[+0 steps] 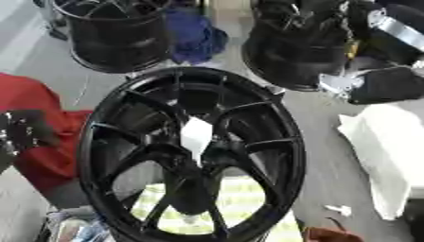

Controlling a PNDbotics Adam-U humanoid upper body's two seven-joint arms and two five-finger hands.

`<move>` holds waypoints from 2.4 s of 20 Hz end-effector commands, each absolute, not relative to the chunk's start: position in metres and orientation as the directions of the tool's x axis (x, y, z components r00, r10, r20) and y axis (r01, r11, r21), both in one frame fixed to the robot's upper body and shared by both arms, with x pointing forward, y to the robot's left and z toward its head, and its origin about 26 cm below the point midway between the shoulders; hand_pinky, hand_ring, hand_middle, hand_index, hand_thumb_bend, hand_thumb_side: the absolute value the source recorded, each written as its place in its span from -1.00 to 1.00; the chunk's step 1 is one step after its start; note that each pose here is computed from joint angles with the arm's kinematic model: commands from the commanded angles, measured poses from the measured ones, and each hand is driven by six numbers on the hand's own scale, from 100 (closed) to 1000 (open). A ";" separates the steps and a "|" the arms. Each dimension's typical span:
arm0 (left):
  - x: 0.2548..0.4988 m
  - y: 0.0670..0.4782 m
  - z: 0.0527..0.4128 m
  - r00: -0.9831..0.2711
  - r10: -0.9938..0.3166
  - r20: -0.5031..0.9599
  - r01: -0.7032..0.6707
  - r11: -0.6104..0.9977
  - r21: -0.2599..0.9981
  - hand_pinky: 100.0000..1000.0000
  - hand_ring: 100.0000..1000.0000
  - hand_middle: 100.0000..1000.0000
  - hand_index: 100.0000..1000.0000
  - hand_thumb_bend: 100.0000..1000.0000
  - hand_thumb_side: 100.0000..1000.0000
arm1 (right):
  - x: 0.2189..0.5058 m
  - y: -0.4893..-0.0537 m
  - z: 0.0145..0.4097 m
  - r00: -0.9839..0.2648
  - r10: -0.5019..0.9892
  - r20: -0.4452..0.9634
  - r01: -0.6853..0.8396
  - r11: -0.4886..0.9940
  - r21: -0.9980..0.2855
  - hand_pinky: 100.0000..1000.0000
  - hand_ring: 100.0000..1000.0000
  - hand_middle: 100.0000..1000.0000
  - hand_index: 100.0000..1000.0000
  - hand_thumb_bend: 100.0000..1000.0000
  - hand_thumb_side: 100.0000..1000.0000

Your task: Pull the pin out of the wheel hub.

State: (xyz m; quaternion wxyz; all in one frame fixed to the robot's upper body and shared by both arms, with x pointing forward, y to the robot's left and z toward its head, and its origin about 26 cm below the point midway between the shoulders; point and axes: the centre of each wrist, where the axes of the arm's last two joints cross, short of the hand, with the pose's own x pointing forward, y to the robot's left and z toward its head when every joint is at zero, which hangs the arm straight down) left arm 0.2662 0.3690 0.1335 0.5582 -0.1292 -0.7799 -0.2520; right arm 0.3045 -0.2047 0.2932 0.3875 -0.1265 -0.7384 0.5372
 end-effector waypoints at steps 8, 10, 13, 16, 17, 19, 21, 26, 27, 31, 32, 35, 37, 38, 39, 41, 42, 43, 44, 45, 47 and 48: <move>0.267 0.368 0.144 -0.364 -0.100 0.926 0.491 0.824 0.282 0.35 0.19 0.17 0.60 -1.00 0.65 | 0.294 -0.177 0.327 -0.705 0.607 0.366 -0.350 0.151 -0.924 0.58 0.64 0.72 0.94 -0.49 -0.31; 0.267 0.368 0.144 -0.363 -0.101 0.926 0.491 0.824 0.282 0.35 0.19 0.17 0.60 -1.00 0.65 | 0.293 -0.172 0.330 -0.705 0.614 0.355 -0.364 0.117 -0.924 0.59 0.66 0.72 0.94 -0.50 -0.30; 0.267 0.368 0.144 -0.360 -0.103 0.927 0.493 0.823 0.282 0.35 0.19 0.17 0.60 -1.00 0.65 | 0.292 -0.161 0.332 -0.701 0.631 0.333 -0.388 0.054 -0.920 0.62 0.69 0.74 0.94 -0.50 -0.29; 0.267 0.367 0.144 -0.357 -0.103 0.928 0.494 0.822 0.282 0.35 0.19 0.17 0.60 -1.00 0.66 | 0.296 -0.149 0.329 -0.696 0.652 0.302 -0.414 -0.021 -0.910 0.64 0.71 0.74 0.94 -0.49 -0.29; 0.267 0.367 0.144 -0.357 -0.103 0.928 0.495 0.822 0.282 0.35 0.19 0.17 0.60 -1.00 0.66 | 0.299 -0.145 0.328 -0.694 0.657 0.293 -0.421 -0.042 -0.906 0.64 0.71 0.74 0.94 -0.49 -0.29; 0.267 0.367 0.144 -0.357 -0.102 0.929 0.495 0.822 0.281 0.36 0.19 0.17 0.60 -1.00 0.66 | 0.307 -0.138 0.324 -0.689 0.667 0.284 -0.436 -0.069 -0.897 0.65 0.72 0.75 0.94 -0.49 -0.28; 0.267 0.366 0.144 -0.356 -0.101 0.929 0.496 0.822 0.280 0.36 0.19 0.17 0.60 -1.00 0.66 | 0.317 -0.132 0.318 -0.681 0.677 0.280 -0.449 -0.084 -0.890 0.65 0.72 0.75 0.95 -0.49 -0.28; 0.267 0.366 0.143 -0.356 -0.100 0.929 0.497 0.822 0.278 0.36 0.19 0.17 0.60 -1.00 0.66 | 0.342 -0.119 0.302 -0.660 0.699 0.275 -0.474 -0.103 -0.874 0.66 0.73 0.75 0.95 -0.49 -0.26; 0.267 0.366 0.143 -0.356 -0.100 0.929 0.497 0.822 0.279 0.36 0.19 0.17 0.60 -1.00 0.66 | 0.345 -0.117 0.299 -0.659 0.701 0.272 -0.476 -0.108 -0.873 0.66 0.73 0.75 0.95 -0.49 -0.26; 0.267 0.365 0.143 -0.357 -0.100 0.929 0.498 0.821 0.280 0.36 0.19 0.17 0.60 -1.00 0.66 | 0.356 -0.110 0.293 -0.658 0.707 0.258 -0.474 -0.123 -0.872 0.67 0.77 0.76 0.95 -0.49 -0.24; 0.267 0.365 0.142 -0.356 -0.101 0.929 0.497 0.821 0.280 0.36 0.19 0.17 0.60 -1.00 0.67 | 0.358 -0.108 0.291 -0.657 0.708 0.257 -0.476 -0.125 -0.871 0.67 0.78 0.76 0.95 -0.49 -0.23; 0.268 0.365 0.141 -0.355 -0.103 0.929 0.497 0.821 0.281 0.36 0.19 0.17 0.60 -1.00 0.67 | 0.363 -0.105 0.286 -0.656 0.710 0.256 -0.485 -0.137 -0.864 0.68 0.79 0.77 0.95 -0.49 -0.21; 0.268 0.365 0.141 -0.354 -0.105 0.929 0.496 0.821 0.282 0.36 0.19 0.17 0.60 -1.00 0.68 | 0.365 -0.103 0.285 -0.659 0.707 0.258 -0.490 -0.143 -0.860 0.68 0.79 0.76 0.95 -0.48 -0.19; 0.268 0.365 0.140 -0.354 -0.106 0.929 0.496 0.821 0.283 0.36 0.19 0.17 0.60 -1.00 0.68 | 0.365 -0.102 0.284 -0.661 0.704 0.258 -0.491 -0.146 -0.859 0.68 0.79 0.76 0.95 -0.48 -0.19; 0.268 0.365 0.140 -0.354 -0.106 0.929 0.496 0.821 0.283 0.36 0.19 0.17 0.60 -1.00 0.68 | 0.364 -0.100 0.284 -0.664 0.702 0.259 -0.493 -0.150 -0.857 0.68 0.79 0.76 0.95 -0.48 -0.18; 0.268 0.365 0.140 -0.354 -0.106 0.929 0.496 0.821 0.283 0.36 0.19 0.17 0.60 -1.00 0.68 | 0.364 -0.097 0.284 -0.669 0.696 0.261 -0.497 -0.158 -0.853 0.68 0.79 0.76 0.95 -0.48 -0.18; 0.268 0.365 0.140 -0.354 -0.106 0.929 0.497 0.821 0.283 0.36 0.19 0.17 0.60 -1.00 0.68 | 0.364 -0.096 0.283 -0.671 0.694 0.263 -0.500 -0.160 -0.851 0.68 0.79 0.76 0.95 -0.47 -0.17; 0.268 0.365 0.140 -0.354 -0.106 0.929 0.497 0.821 0.283 0.36 0.19 0.17 0.60 -1.00 0.68 | 0.364 -0.095 0.282 -0.671 0.692 0.265 -0.503 -0.163 -0.849 0.67 0.79 0.76 0.95 -0.47 -0.16; 0.268 0.365 0.140 -0.355 -0.105 0.929 0.497 0.821 0.283 0.36 0.19 0.17 0.60 -1.00 0.68 | 0.364 -0.093 0.281 -0.671 0.691 0.268 -0.507 -0.165 -0.846 0.67 0.79 0.76 0.95 -0.47 -0.15; 0.268 0.365 0.140 -0.355 -0.105 0.929 0.496 0.821 0.283 0.36 0.19 0.17 0.60 -1.00 0.68 | 0.364 -0.092 0.279 -0.671 0.691 0.270 -0.512 -0.167 -0.843 0.67 0.79 0.76 0.95 -0.47 -0.15; 0.268 0.365 0.140 -0.355 -0.105 0.929 0.497 0.821 0.283 0.36 0.19 0.17 0.60 -1.00 0.68 | 0.365 -0.090 0.276 -0.670 0.689 0.275 -0.519 -0.171 -0.837 0.67 0.79 0.76 0.95 -0.46 -0.14; 0.268 0.365 0.140 -0.356 -0.105 0.929 0.497 0.820 0.283 0.36 0.19 0.17 0.60 -1.00 0.68 | 0.366 -0.088 0.274 -0.670 0.689 0.278 -0.524 -0.173 -0.834 0.67 0.79 0.76 0.95 -0.46 -0.13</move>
